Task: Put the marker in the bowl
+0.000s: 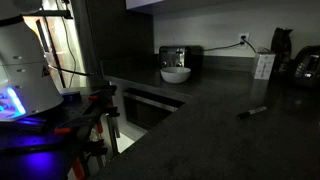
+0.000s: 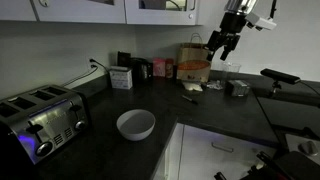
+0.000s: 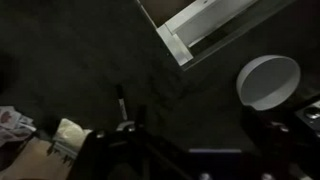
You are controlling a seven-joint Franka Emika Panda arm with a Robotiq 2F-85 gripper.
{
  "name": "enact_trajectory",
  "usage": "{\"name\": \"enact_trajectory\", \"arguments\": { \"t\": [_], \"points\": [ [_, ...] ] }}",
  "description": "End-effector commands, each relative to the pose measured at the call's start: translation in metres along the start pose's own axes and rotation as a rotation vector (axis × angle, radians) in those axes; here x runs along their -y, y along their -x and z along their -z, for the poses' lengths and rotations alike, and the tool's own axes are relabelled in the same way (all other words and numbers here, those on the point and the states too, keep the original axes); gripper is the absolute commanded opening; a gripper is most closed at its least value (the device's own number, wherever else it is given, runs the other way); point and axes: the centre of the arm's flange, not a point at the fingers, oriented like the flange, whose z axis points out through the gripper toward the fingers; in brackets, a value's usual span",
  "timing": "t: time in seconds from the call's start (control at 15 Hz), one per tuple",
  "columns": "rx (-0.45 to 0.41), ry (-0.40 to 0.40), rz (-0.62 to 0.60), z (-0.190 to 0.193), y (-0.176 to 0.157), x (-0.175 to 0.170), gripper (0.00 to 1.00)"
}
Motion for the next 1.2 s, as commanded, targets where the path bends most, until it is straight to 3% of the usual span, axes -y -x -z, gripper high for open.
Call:
{"name": "enact_trajectory", "arguments": {
  "t": [0.0, 0.2, 0.4, 0.87, 1.13],
  "points": [
    [0.0, 0.0, 0.0, 0.0, 0.0, 0.0, 1.0],
    [-0.001, 0.0, 0.0, 0.0, 0.0, 0.0, 1.0],
    [0.037, 0.024, 0.051, -0.024, -0.021, -0.016, 1.0],
    [0.167, 0.023, 0.167, -0.138, -0.077, -0.068, 1.0],
    [0.169, 0.034, 0.199, -0.202, -0.112, -0.08, 1.0]
  ]
}}
